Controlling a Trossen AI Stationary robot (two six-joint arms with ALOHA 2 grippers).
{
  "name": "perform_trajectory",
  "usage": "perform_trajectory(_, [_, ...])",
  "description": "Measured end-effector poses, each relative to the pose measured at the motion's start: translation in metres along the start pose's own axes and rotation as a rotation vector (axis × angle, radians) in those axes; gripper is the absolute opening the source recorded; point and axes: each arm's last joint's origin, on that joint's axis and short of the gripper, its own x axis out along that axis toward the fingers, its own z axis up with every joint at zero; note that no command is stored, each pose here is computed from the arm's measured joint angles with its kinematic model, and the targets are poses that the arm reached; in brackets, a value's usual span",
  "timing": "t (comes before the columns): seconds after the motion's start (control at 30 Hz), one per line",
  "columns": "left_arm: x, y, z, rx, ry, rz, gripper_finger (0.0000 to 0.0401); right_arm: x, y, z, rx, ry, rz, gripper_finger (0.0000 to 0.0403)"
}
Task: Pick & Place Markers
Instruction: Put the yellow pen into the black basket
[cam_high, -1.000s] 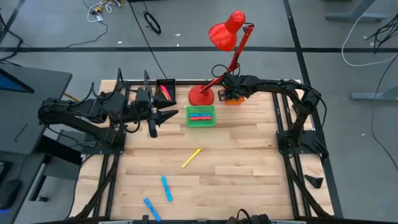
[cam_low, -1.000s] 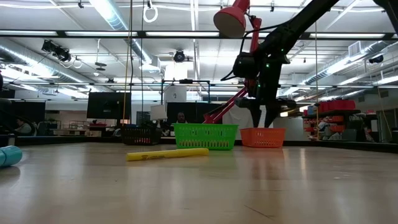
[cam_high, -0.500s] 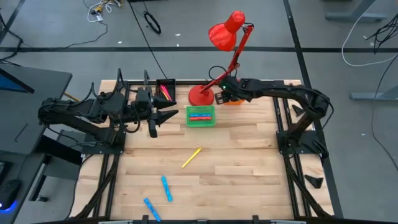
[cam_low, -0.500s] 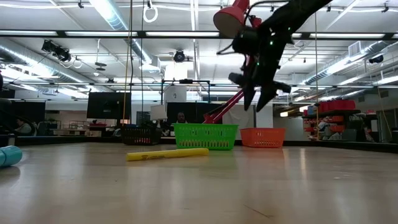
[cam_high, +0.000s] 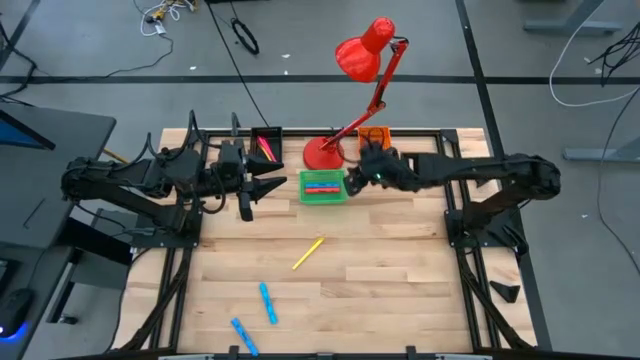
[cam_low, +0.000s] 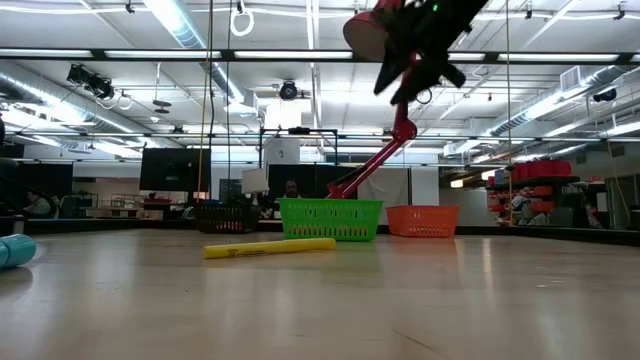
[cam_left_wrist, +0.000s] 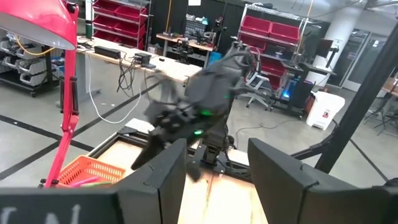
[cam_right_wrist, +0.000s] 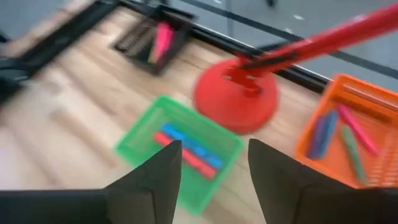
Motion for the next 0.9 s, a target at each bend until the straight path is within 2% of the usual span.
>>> perform_trajectory(0.13, [0.000,0.000,0.000,-0.021,0.001,0.000,0.0177,-0.024,0.019,-0.010,-0.050,-0.045,0.088,0.0185])
perform_trajectory(0.23, [0.000,0.000,0.000,-0.021,0.001,0.000,0.0177,-0.038,0.037,-0.019,-0.153,-0.081,0.180,0.0185])
perform_trajectory(0.4, [0.000,0.000,0.000,-0.021,0.001,0.000,0.0177,-0.064,0.069,-0.033,-0.299,-0.130,0.448,0.0185])
perform_trajectory(0.57, [0.000,0.000,0.000,-0.020,0.001,0.000,0.0177,-0.085,0.091,-0.046,-0.344,-0.257,0.654,0.0185])
perform_trajectory(0.7, [0.000,0.000,0.000,-0.021,0.001,0.001,0.0177,-0.085,0.094,-0.063,-0.360,-0.281,0.707,0.0185])
perform_trajectory(0.9, [0.000,0.000,0.000,-0.021,0.001,0.000,0.0177,-0.082,0.074,-0.080,-0.420,-0.241,0.764,0.0185])
